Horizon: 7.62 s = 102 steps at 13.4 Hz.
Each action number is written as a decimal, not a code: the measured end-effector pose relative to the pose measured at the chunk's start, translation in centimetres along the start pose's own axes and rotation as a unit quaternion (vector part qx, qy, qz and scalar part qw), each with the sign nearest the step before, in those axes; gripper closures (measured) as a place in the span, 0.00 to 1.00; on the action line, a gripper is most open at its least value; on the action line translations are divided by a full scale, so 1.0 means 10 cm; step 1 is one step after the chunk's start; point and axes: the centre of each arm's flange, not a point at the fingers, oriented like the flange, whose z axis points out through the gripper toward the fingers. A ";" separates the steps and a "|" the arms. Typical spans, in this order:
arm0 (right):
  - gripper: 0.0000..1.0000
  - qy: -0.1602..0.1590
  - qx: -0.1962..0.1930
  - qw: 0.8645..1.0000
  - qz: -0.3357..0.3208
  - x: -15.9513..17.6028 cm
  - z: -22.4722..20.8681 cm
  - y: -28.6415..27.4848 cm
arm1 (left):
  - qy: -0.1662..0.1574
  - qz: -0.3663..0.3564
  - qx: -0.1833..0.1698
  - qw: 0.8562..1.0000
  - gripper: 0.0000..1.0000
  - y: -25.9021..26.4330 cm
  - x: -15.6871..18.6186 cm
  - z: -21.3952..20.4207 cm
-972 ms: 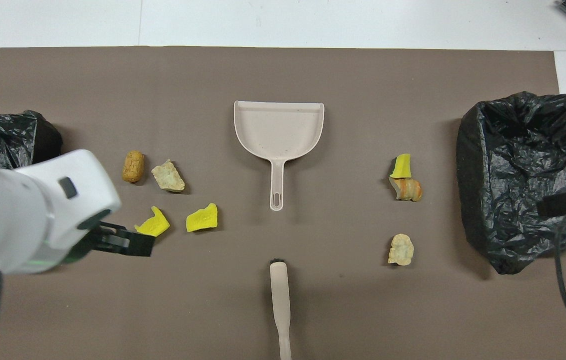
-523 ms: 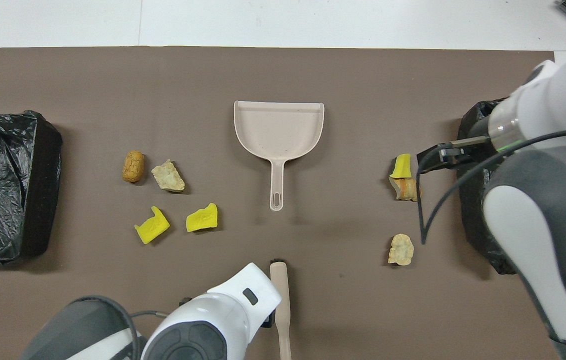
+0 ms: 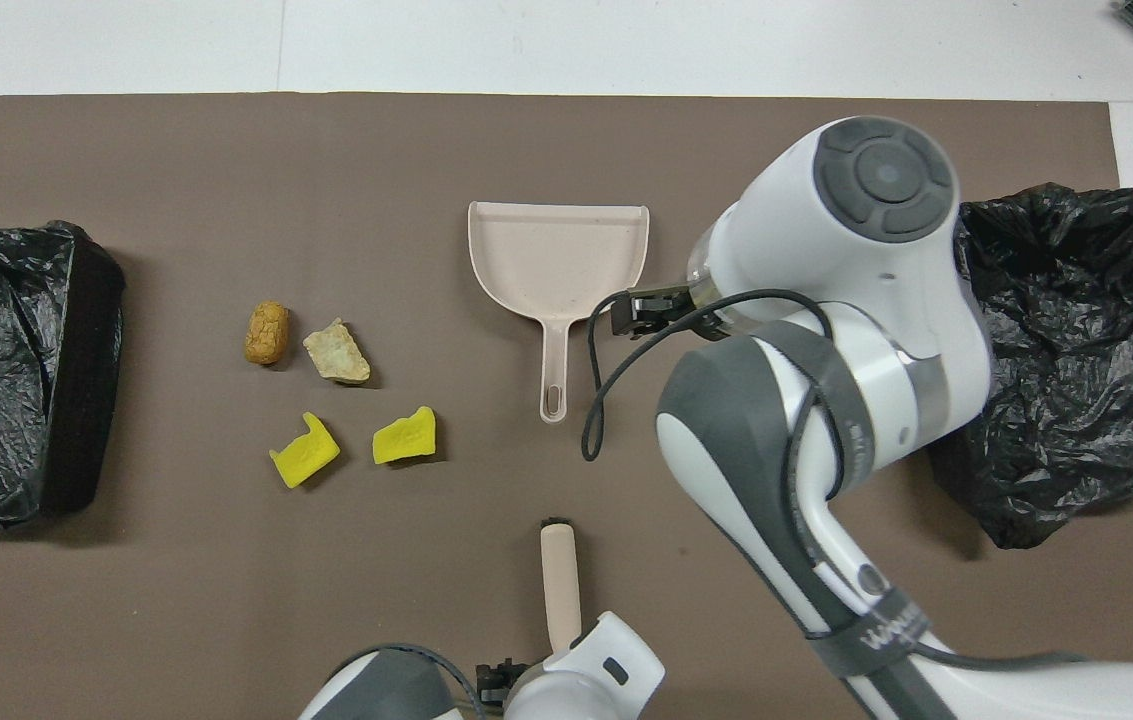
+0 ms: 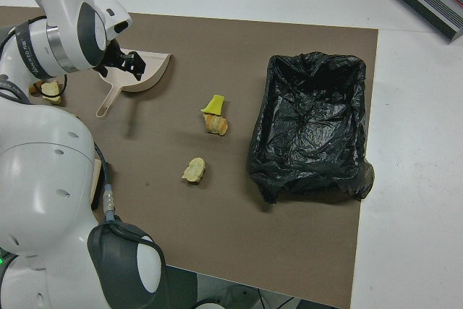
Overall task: Sweep and dump trash in bin
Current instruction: 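Grasp the dustpan handle with the right gripper while the left gripper approaches, then hold the dustpan with the right gripper while the left gripper grasps the brush, then set the dustpan beside the sponges while the left gripper lifts the brush, then sweep the yellow sponges into the dustpan with the brush in the left gripper, then sweep the bread scraps toward the dustpan with the left gripper's brush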
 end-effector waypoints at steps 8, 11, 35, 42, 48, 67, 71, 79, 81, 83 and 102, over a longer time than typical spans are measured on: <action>0.00 0.031 0.009 0.999 0.030 0.07 0.61 -0.55 | -0.031 -0.004 -0.012 0.999 0.03 0.08 -0.35 0.29; 0.00 0.037 0.016 0.998 0.043 0.04 0.89 -0.73 | -0.038 -0.009 -0.022 0.999 0.14 0.08 -0.35 0.31; 0.68 0.012 0.005 1.000 0.012 -0.10 0.89 -0.39 | -0.045 -0.078 0.031 0.995 0.74 -1.13 0.96 -0.01; 0.68 -0.081 -0.009 0.954 -0.290 -0.28 0.18 0.39 | -0.064 -0.146 0.058 0.985 0.74 -2.16 1.54 -0.18; 0.68 -0.117 -0.028 0.882 -0.456 -0.60 0.32 0.22 | -0.098 -0.231 0.065 0.966 0.74 -2.97 1.63 -0.15; 0.68 -0.087 -0.059 0.792 -0.602 -0.81 1.01 -0.08 | -0.073 0.017 -0.028 0.997 0.74 -2.12 1.25 0.38; 0.68 -0.081 -0.059 0.790 -0.605 -0.79 1.08 -0.12 | -0.058 0.059 -0.071 0.994 0.74 -1.47 1.04 0.26; 0.68 -0.072 -0.061 0.792 -0.603 -0.74 1.01 -0.12 | -0.044 0.013 -0.062 0.997 0.74 -1.52 1.51 0.03; 0.68 -0.068 -0.062 0.793 -0.602 -0.71 0.96 -0.12 | -0.037 0.002 -0.029 0.999 0.74 -1.84 1.72 -0.01; 0.68 -0.066 -0.063 0.799 -0.594 -0.69 0.94 -0.11 | -0.019 -0.010 0.000 1.000 0.74 -2.16 1.93 -0.05; 0.68 -0.106 -0.044 0.769 -0.628 -0.73 1.02 0.07 | -0.081 0.098 0.020 0.992 0.74 -3.57 2.51 0.30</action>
